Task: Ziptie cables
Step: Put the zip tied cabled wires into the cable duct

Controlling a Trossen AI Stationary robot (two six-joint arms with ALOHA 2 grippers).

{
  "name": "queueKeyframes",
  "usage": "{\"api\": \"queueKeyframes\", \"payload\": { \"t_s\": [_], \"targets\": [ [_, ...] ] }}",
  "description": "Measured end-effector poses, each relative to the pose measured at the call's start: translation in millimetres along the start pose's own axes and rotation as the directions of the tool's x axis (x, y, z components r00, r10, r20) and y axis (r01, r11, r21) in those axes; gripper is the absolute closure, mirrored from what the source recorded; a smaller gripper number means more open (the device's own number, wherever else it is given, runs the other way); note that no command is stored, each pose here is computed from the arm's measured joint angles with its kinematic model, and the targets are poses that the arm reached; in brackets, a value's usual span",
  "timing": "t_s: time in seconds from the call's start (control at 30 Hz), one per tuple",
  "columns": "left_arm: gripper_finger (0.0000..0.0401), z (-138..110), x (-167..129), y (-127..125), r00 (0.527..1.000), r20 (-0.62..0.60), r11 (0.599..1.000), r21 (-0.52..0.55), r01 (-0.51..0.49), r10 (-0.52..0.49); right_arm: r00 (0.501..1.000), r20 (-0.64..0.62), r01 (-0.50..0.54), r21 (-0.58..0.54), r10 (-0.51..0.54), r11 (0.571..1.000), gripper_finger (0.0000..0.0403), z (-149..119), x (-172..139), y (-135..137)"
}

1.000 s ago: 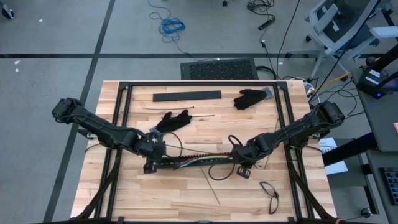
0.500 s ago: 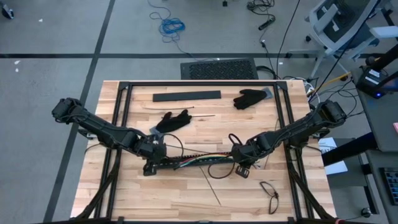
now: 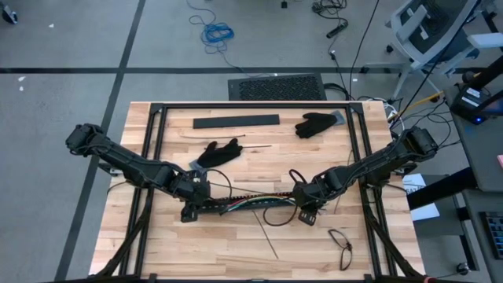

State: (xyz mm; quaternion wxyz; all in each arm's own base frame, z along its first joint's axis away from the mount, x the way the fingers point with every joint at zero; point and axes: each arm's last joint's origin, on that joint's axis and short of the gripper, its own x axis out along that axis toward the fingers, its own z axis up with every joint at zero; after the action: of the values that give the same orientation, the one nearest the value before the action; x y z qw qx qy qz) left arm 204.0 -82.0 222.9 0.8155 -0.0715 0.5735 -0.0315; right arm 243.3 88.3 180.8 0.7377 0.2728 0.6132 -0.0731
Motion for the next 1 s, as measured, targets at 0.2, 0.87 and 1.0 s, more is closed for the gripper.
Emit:
{"api": "queueKeyframes", "payload": {
  "t_s": [0.2,0.87,1.0],
  "targets": [
    [0.0224,-0.4,-0.1,-1.0,0.999,-0.016,0.999,-0.001,0.033,-0.033,0.995,-0.064,0.082,0.012,-0.081,0.997,0.0215,-4.2,-1.2,-9.5],
    [0.0222,32.8,-20.2,-19.3,0.987,0.142,0.995,0.073,0.071,-0.081,0.934,0.014,0.358,-0.018,-0.357,0.934,0.0187,-11.7,-41.3,-45.0],
    [0.0222,45.9,1.7,-24.6,0.982,0.172,0.995,0.068,0.069,-0.08,0.921,0.009,0.389,-0.011,-0.389,0.921,0.0187,-16.2,-48.9,-49.8]
  ]
}}
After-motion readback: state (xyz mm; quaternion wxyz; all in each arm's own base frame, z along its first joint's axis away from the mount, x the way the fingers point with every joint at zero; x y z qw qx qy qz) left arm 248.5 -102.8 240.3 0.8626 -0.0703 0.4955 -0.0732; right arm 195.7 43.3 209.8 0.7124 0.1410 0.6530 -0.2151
